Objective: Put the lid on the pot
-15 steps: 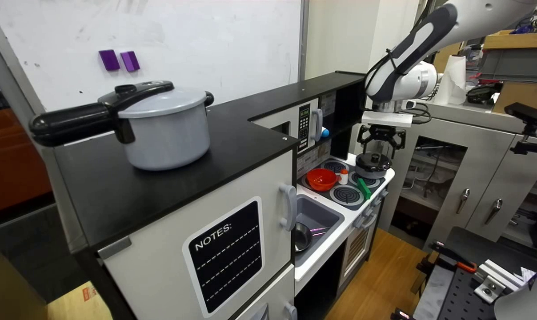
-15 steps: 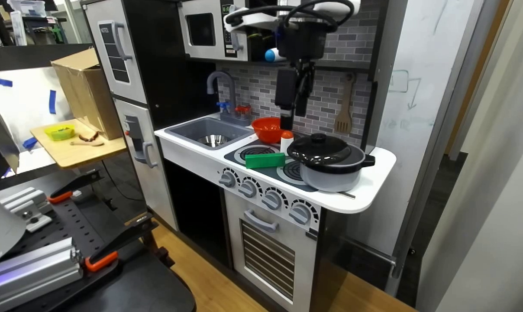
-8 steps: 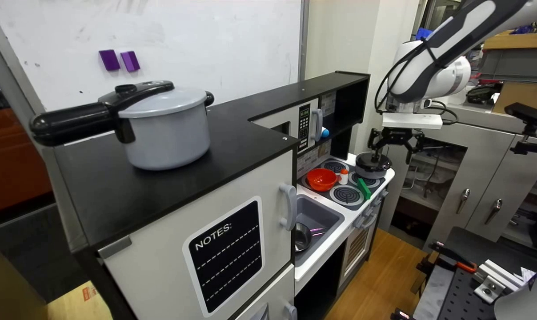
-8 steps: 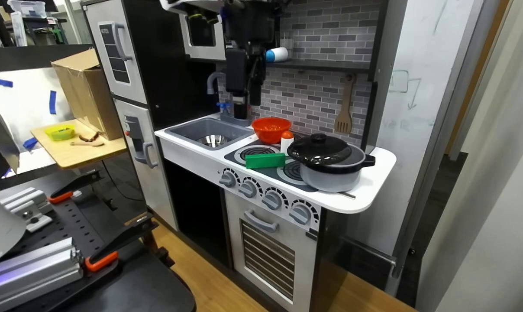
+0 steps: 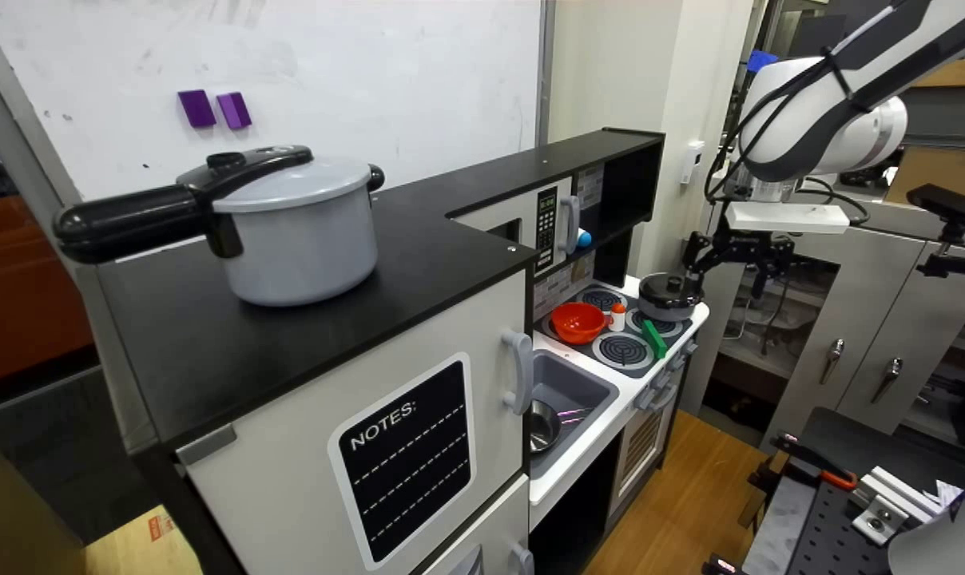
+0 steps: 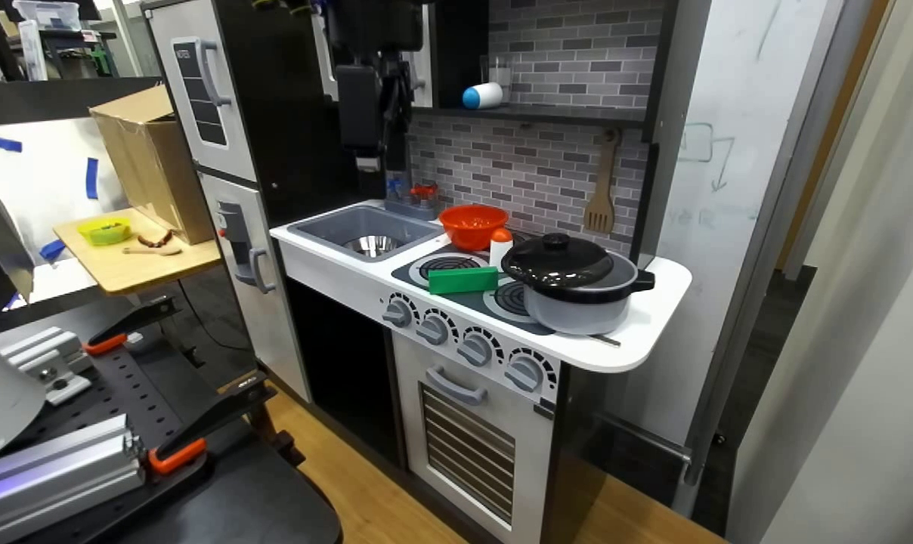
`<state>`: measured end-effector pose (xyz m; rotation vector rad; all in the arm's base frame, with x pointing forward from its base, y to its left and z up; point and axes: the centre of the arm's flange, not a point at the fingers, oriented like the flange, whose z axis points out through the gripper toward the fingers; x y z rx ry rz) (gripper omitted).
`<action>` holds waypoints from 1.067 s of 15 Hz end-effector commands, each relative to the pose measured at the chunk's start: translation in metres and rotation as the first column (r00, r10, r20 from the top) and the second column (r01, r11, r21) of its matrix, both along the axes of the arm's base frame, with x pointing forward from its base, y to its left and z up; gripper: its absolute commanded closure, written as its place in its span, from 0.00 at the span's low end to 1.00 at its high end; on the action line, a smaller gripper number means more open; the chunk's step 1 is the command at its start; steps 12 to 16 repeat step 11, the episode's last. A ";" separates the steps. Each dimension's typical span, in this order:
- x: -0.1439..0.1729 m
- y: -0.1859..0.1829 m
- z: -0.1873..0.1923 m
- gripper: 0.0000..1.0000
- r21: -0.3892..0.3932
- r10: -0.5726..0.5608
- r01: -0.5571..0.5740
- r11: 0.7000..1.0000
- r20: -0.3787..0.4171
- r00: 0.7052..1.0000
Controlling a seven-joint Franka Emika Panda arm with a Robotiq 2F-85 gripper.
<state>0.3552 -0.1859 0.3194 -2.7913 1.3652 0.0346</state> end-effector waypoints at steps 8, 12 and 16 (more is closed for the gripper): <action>-0.001 0.003 0.001 0.00 -0.001 0.008 -0.008 1.000 0.003 1.000; -0.001 0.003 0.001 0.00 -0.001 0.008 -0.008 1.000 0.003 1.000; -0.001 0.003 0.001 0.00 -0.001 0.008 -0.008 1.000 0.003 1.000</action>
